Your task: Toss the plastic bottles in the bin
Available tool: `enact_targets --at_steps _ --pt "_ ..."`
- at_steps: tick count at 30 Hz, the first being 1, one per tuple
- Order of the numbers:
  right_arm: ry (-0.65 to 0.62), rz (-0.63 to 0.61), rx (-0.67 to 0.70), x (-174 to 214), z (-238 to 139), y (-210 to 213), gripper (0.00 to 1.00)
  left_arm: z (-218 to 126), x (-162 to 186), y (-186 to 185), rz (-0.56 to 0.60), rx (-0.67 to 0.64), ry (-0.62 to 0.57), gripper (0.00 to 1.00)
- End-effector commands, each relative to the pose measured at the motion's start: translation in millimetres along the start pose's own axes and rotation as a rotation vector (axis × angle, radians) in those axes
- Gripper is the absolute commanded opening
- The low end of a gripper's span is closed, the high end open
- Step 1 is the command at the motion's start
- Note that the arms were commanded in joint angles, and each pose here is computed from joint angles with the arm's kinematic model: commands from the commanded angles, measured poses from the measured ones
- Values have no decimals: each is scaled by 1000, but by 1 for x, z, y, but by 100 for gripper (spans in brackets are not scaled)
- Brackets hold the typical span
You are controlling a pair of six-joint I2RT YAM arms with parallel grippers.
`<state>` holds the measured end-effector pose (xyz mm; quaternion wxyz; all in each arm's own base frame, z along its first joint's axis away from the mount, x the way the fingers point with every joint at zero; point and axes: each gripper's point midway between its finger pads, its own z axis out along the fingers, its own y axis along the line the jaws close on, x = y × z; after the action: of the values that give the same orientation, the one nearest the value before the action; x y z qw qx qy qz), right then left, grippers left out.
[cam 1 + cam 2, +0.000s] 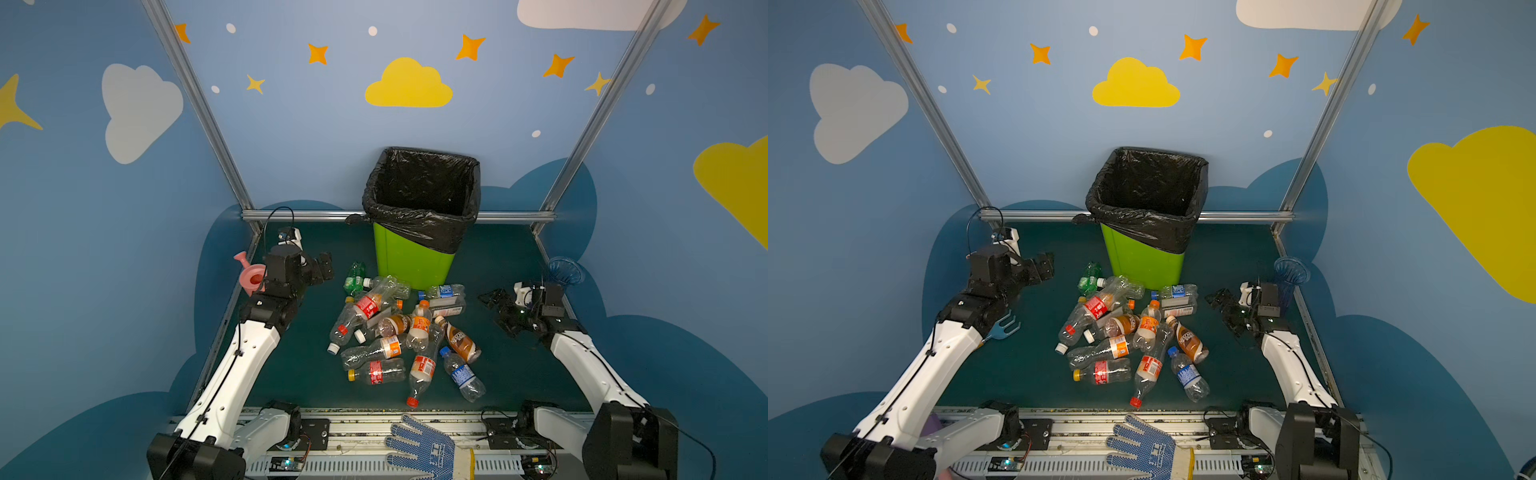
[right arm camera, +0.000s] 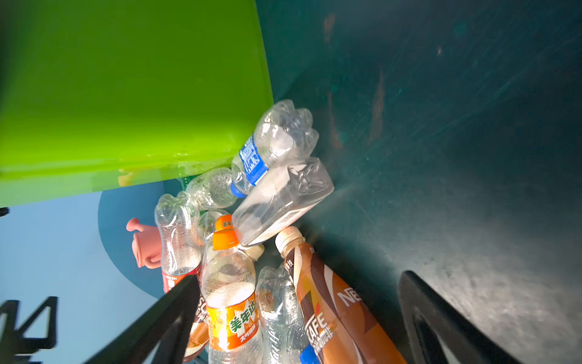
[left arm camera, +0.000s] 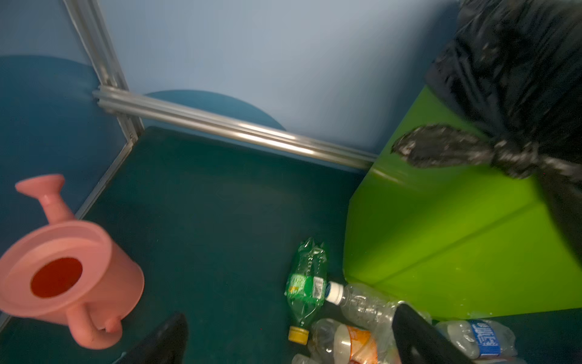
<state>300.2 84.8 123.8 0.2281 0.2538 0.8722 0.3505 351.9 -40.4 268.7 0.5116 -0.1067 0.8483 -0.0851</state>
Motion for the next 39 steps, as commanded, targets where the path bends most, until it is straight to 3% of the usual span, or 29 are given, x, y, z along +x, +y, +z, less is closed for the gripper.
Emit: enact_targets --at_steps 1,5,16,21,27,39 --pt "-22 35 -10 -5 7 11 97 2 30 20 -51 -53 46 100" --pt "14 89 46 8 23 6 96 5 64 36 -77 -100 101 100" --pt "75 39 72 22 53 43 96 9 93 48 -107 -133 158 100" --pt "119 -83 88 43 55 64 93 11 108 64 -145 -222 188 100" --pt "230 -202 64 76 63 84 85 16 115 66 -180 -232 200 100" --pt "381 -289 121 126 76 93 78 14 122 70 -200 -239 206 100"
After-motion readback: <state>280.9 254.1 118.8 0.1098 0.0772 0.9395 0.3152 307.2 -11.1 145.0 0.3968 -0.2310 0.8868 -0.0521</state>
